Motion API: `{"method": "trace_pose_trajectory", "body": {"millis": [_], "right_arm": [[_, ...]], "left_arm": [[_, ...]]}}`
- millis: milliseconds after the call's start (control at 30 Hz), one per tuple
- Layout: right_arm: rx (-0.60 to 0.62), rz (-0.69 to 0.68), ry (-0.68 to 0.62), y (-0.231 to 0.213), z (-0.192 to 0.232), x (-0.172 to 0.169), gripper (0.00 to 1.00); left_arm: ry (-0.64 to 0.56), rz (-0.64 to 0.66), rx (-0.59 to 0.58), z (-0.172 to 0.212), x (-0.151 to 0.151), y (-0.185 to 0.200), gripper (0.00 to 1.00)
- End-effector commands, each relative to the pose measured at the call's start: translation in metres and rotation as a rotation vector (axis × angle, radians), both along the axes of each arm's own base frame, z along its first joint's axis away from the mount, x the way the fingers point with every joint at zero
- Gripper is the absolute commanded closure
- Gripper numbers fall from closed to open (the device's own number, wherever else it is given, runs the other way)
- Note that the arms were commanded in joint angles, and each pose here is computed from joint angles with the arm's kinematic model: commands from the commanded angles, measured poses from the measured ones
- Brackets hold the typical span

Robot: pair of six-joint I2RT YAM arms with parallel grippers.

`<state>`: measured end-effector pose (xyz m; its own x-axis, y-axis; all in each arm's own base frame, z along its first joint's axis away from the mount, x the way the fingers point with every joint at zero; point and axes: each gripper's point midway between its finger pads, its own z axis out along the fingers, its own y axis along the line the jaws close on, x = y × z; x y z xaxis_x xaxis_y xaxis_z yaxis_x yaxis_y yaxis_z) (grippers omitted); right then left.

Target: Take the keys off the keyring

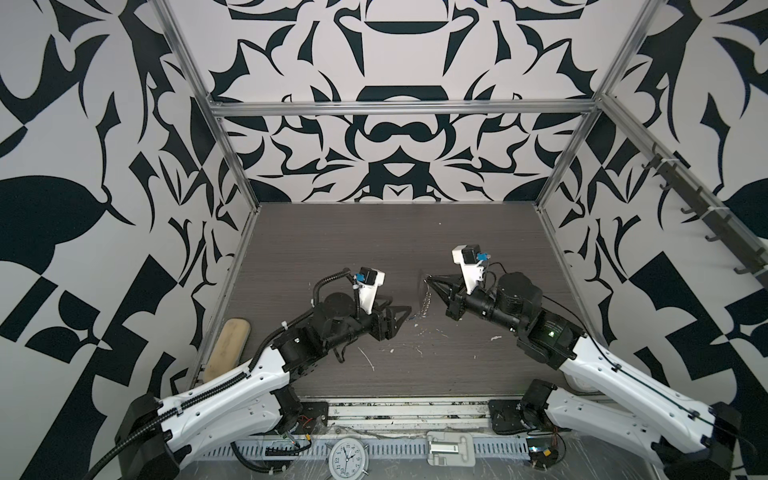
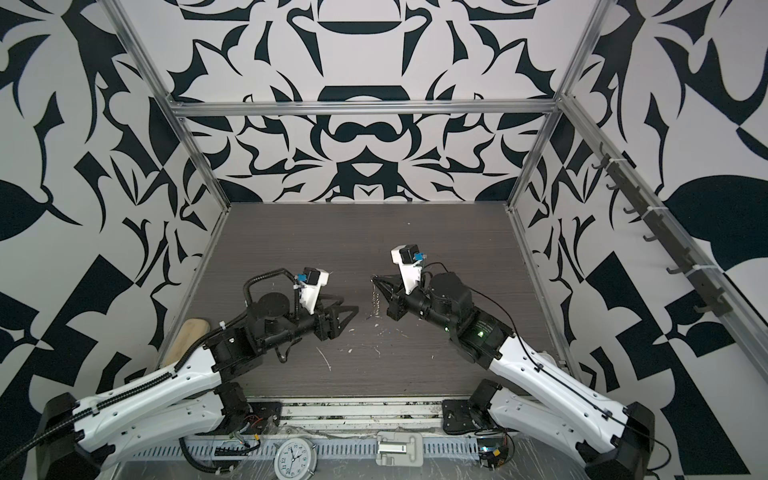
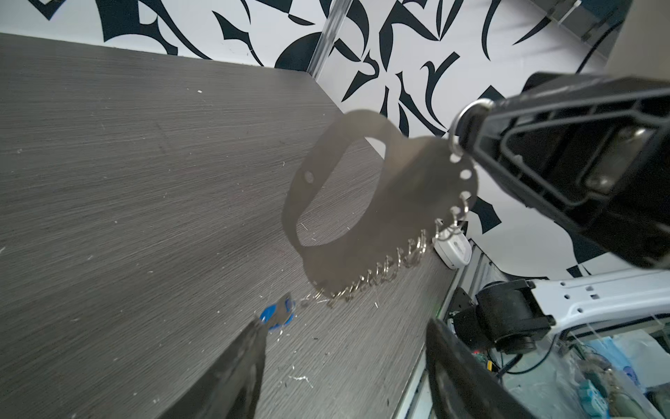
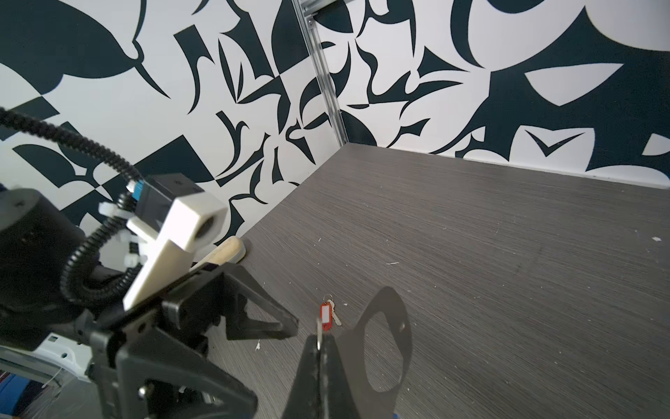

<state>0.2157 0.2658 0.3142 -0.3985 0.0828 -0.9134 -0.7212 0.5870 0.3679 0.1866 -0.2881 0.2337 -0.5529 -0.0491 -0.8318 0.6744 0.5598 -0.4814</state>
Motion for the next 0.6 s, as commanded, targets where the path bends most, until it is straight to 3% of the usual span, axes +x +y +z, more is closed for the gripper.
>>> {"method": "trace_pose_trajectory", "body": {"millis": [0,567], "right_arm": [[0.104,-0.014,-0.104,0.006,0.056,-0.001,1.00],[0.163,-0.009,-0.203,0.041,0.102,-0.020,1.00]], "left_arm": [[-0.080,0.008,-0.005,0.004,0.005,-0.006,0.28],[-0.105,0.038,0.059,-0.012,0.006,-0.006,0.24]]}}
